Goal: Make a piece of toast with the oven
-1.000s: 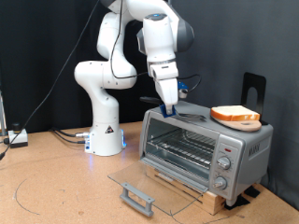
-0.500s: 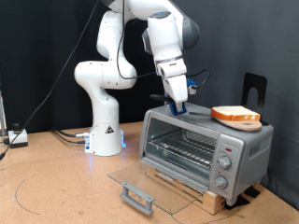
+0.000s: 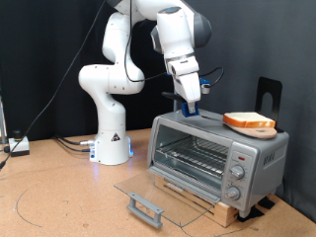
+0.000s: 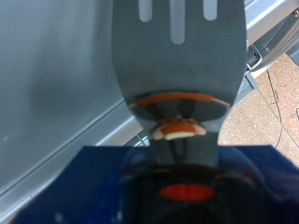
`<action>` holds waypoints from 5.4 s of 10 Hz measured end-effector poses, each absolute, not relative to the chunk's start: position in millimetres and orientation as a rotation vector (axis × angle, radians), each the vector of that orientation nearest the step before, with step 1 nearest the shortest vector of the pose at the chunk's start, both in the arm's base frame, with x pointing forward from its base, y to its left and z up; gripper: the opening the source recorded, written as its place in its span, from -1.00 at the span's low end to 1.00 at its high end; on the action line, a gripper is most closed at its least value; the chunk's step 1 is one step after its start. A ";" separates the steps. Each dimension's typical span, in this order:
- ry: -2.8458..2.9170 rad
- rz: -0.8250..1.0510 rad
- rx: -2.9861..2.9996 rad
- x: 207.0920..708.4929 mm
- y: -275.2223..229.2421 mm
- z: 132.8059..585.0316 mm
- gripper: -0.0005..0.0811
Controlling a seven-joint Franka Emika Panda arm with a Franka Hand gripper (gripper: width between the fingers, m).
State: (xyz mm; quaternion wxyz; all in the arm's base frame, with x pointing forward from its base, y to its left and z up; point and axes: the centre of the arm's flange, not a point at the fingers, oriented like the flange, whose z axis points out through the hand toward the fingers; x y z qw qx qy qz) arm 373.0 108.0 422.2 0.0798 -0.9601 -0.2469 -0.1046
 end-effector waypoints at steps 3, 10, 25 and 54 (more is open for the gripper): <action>-0.718 -0.299 -2.861 372.0 107.2 424.2 -0.02; -0.658 -0.290 -2.870 371.9 119.6 432.3 -0.02; -0.495 -0.463 -2.702 365.0 131.6 413.5 -0.02; -1.167 -0.425 -2.613 368.1 -112.7 414.3 -0.02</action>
